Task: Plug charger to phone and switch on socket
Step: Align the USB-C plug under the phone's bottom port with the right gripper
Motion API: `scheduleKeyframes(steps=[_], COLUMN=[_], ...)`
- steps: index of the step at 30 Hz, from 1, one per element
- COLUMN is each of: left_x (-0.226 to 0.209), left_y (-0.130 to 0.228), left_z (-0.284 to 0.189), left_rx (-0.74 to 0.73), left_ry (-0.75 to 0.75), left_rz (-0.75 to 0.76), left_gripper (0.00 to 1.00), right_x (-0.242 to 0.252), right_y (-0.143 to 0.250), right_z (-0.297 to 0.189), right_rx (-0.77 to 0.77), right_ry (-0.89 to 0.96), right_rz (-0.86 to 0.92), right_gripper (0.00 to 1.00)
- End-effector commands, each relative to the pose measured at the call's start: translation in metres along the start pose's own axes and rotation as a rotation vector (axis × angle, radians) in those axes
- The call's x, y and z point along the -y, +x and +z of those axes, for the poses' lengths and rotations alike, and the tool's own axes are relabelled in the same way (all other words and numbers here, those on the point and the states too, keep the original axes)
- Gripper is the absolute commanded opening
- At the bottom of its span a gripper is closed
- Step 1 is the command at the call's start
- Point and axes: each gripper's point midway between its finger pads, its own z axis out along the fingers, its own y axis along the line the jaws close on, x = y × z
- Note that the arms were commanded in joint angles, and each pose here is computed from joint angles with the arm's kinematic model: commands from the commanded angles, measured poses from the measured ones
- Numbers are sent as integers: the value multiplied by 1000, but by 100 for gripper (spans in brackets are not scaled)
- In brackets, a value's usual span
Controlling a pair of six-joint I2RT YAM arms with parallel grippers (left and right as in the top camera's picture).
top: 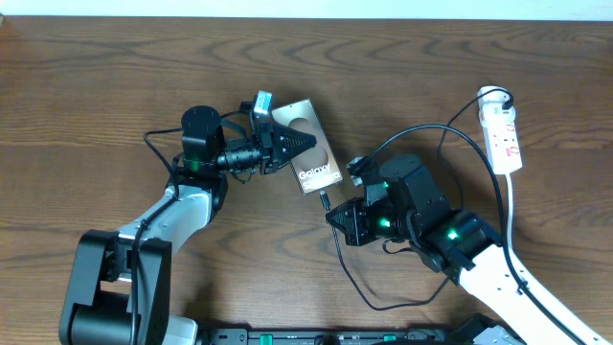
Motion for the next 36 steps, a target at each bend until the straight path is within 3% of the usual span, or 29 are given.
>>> scheduleKeyframes(steps=[1, 36], left_x=[13, 12], left_y=[-3, -5], left_z=[0, -1], left_rx=[-14, -5], left_ry=[23, 19], left_rz=[90, 20], left_gripper=[7, 7], right_x=[-5, -5], right_y=[4, 4], right_z=[0, -9], right_rx=[-16, 7], right_ry=[-19, -2], right_rz=[3, -15], right_gripper=[1, 1])
